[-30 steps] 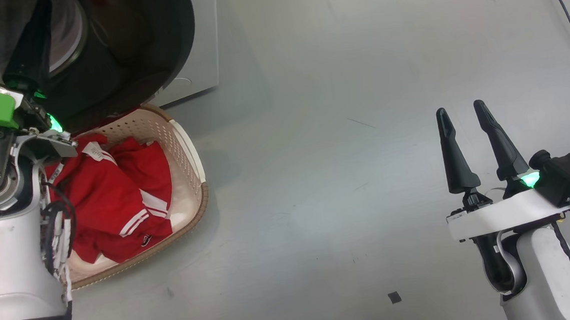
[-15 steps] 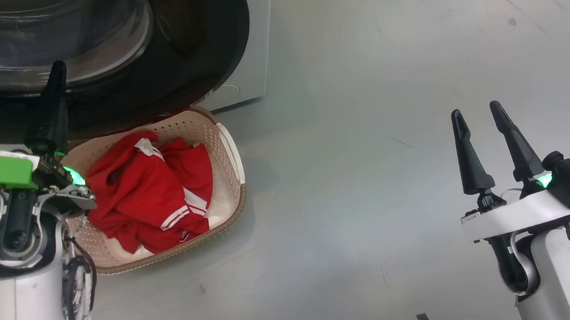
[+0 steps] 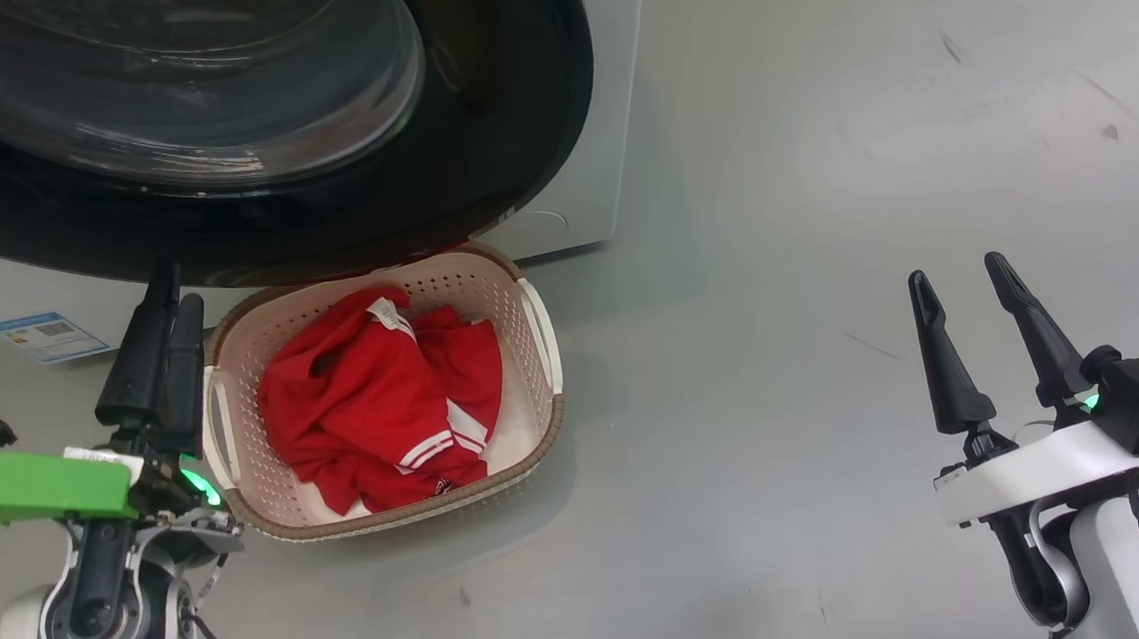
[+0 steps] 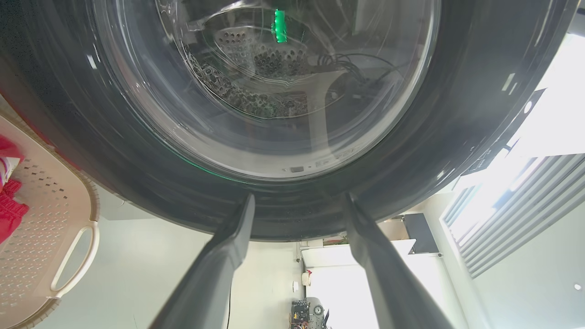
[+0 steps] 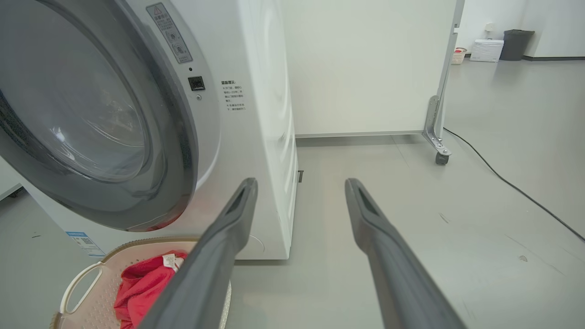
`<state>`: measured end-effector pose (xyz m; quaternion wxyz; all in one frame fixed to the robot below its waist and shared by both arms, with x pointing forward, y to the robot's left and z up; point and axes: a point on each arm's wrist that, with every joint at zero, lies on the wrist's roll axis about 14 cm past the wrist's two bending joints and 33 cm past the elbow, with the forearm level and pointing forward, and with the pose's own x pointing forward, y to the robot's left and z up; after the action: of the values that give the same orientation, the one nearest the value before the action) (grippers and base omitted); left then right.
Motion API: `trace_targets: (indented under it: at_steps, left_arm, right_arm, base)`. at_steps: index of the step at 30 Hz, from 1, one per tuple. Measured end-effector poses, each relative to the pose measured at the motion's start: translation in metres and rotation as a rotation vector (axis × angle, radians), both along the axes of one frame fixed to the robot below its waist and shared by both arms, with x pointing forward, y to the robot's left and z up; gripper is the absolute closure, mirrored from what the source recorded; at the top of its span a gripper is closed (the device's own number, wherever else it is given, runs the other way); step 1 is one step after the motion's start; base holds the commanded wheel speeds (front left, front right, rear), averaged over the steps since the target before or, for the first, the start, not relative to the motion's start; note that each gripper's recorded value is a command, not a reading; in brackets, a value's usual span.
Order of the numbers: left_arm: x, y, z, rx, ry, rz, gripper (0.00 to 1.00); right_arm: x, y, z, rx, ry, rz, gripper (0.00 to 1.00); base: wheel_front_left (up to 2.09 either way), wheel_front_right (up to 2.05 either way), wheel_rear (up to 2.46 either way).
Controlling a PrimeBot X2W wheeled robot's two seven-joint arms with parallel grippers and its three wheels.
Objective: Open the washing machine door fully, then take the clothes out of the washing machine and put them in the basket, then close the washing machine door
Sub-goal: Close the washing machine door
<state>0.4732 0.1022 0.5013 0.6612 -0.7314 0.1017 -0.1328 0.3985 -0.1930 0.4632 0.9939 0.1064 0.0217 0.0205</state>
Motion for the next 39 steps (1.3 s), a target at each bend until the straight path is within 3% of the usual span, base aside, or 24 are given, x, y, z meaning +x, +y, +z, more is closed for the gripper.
trace_targets:
  at_steps: [11, 18, 26, 33, 39]
  left_arm:
    - [-0.042, 0.029, 0.016, 0.080, -0.027, 0.118, 0.00]
    - [-0.065, 0.059, 0.017, 0.300, -0.050, 0.272, 0.00]
    - [-0.078, 0.068, 0.045, 0.633, -0.209, 0.352, 0.00]
    - [-0.087, 0.068, 0.046, 0.909, -0.309, 0.375, 0.00]
    - [-0.097, 0.065, 0.031, 1.099, -0.302, 0.343, 0.00]
  right_arm:
    - [-0.008, 0.030, 0.004, 0.009, -0.012, 0.086, 0.00]
    - [-0.012, 0.047, 0.011, 0.011, -0.031, 0.139, 0.00]
    - [-0.015, 0.059, 0.018, 0.010, -0.053, 0.174, 0.00]
    - [-0.016, 0.059, 0.023, -0.002, -0.068, 0.173, 0.00]
    - [-0.022, 0.057, 0.025, -0.009, -0.071, 0.170, 0.00]
  base:
    - [0.00, 0.00, 0.00]
    - [0.00, 0.00, 0.00]
    - [0.00, 0.00, 0.00]
    - [0.00, 0.00, 0.00]
    - [0.00, 0.00, 0.00]
